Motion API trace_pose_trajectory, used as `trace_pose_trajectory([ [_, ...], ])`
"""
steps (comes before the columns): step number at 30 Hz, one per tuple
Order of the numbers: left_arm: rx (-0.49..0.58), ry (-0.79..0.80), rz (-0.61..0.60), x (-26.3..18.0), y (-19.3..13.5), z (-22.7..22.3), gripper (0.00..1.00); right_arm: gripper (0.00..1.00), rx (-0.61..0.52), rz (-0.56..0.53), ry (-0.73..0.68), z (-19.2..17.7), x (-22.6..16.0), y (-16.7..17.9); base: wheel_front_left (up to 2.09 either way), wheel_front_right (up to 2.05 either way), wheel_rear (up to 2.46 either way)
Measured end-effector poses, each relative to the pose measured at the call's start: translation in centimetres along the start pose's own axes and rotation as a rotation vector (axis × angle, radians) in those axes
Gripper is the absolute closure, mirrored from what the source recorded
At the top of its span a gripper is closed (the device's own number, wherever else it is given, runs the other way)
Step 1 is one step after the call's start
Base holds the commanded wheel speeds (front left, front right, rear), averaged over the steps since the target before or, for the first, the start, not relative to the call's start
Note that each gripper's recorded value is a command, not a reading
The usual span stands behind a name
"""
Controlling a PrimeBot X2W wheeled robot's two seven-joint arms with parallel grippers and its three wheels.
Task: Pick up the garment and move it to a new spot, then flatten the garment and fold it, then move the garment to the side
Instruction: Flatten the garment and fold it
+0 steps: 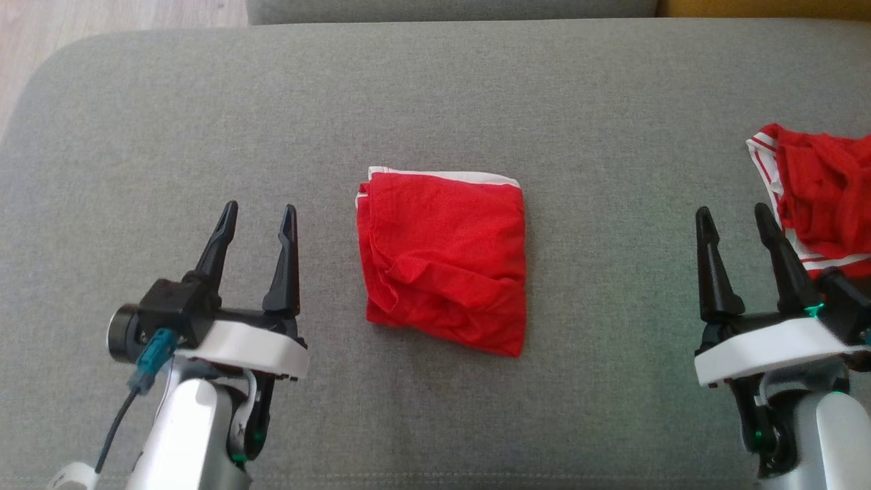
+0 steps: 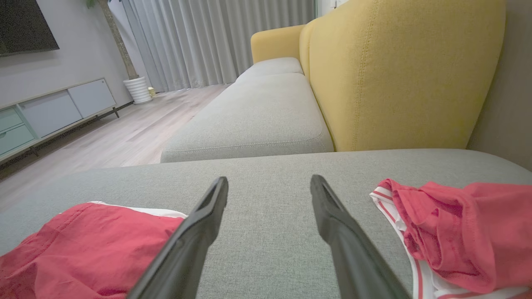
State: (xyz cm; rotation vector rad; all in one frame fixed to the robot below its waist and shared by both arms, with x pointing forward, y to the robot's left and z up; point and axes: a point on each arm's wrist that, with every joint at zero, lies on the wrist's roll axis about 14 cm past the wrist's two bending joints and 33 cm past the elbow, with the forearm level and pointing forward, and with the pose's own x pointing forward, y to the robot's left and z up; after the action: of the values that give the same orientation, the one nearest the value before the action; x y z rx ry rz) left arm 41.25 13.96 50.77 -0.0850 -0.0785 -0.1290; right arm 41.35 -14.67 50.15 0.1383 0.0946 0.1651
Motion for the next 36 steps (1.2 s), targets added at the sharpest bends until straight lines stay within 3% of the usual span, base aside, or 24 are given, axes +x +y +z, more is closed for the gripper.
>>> trace_pose_trajectory([
  [10,0.005,-0.002,0.003,-0.1,0.1,0.1,0.0,0.0,-0.002,0.006,0.01,0.0,0.1,0.2,0.0,0.0,0.0],
  [13,0.006,0.001,0.004,-0.2,0.1,0.1,0.0,1.0,-0.001,0.015,0.034,-0.6,0.3,0.5,0.0,0.0,0.0],
  [17,0.007,0.013,0.006,-0.4,0.2,-0.4,0.0,1.0,0.008,0.087,0.114,-3.1,1.2,2.9,0.0,0.0,0.0],
  [25,0.014,0.032,0.042,-0.5,1.5,-0.9,0.0,1.0,0.002,0.392,0.208,-6.6,4.6,12.8,0.0,0.0,0.0],
  [30,0.01,0.041,0.068,-0.5,2.2,-1.2,0.0,1.0,0.012,0.554,0.303,-10.1,3.9,17.8,0.0,0.0,0.0],
  [36,0.009,0.063,0.092,-0.7,2.9,-1.9,0.0,1.0,0.034,0.676,0.366,-12.2,2.8,21.2,0.0,0.0,0.0],
])
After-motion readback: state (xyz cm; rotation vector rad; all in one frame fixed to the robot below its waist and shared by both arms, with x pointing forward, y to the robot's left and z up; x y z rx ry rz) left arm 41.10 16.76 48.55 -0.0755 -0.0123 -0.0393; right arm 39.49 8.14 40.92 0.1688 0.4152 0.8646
